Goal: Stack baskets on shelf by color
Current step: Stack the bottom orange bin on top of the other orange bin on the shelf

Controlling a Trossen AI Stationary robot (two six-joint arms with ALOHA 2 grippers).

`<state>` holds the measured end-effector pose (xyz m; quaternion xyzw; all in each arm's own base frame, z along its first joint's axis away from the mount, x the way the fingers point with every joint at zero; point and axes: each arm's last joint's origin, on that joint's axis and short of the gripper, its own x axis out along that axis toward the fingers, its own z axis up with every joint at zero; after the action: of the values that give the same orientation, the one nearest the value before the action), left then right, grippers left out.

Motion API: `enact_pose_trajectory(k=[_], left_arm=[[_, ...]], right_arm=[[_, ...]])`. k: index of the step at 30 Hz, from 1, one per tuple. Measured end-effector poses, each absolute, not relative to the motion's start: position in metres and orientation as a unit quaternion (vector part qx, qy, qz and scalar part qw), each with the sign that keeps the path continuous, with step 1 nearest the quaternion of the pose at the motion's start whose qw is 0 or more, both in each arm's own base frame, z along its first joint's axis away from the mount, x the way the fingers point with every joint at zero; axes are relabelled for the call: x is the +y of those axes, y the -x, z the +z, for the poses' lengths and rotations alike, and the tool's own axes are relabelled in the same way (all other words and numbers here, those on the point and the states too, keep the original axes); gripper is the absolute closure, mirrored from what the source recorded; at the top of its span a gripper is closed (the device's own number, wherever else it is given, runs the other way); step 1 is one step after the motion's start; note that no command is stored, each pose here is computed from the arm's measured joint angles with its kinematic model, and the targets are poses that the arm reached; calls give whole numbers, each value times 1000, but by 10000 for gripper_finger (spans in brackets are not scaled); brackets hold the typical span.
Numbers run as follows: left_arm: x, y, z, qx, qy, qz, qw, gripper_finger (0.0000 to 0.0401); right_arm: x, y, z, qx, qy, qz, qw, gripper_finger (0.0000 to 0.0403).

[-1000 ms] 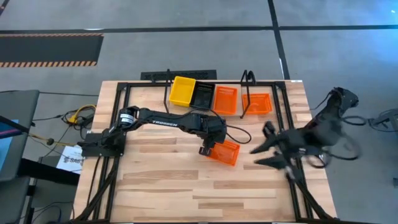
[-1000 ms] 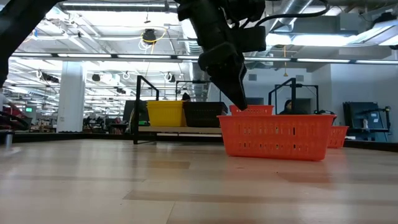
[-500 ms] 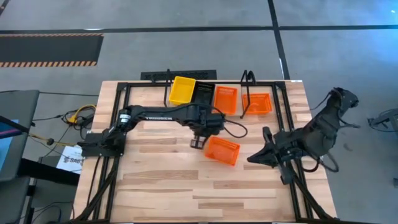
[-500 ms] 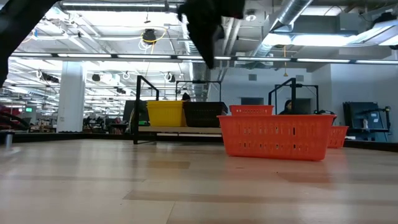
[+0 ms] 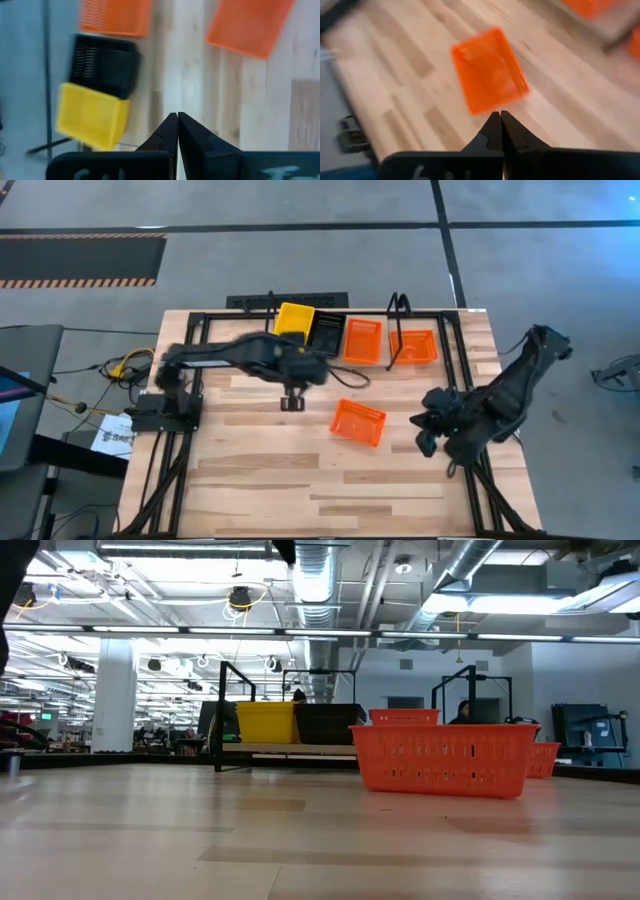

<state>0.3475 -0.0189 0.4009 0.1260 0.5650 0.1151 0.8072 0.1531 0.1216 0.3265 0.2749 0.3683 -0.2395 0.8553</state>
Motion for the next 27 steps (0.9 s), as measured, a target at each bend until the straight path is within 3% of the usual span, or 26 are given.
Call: enact_pose_trajectory(k=[5, 9, 19, 27], left_arm=[[-20, -315, 434, 511, -108, 167, 836, 401], [-24, -287, 454, 474, -101, 185, 855, 401], [-32, -248, 444, 480, -91, 201, 849, 401], [-36, -231, 419, 513, -88, 195, 831, 401]], right_arm=[[131, -175, 293, 446, -276, -330, 785, 402], [148, -201, 264, 480, -274, -349, 756, 402], [176, -256, 207, 466, -326, -336, 751, 402], [188, -281, 209, 423, -407, -257, 768, 402]])
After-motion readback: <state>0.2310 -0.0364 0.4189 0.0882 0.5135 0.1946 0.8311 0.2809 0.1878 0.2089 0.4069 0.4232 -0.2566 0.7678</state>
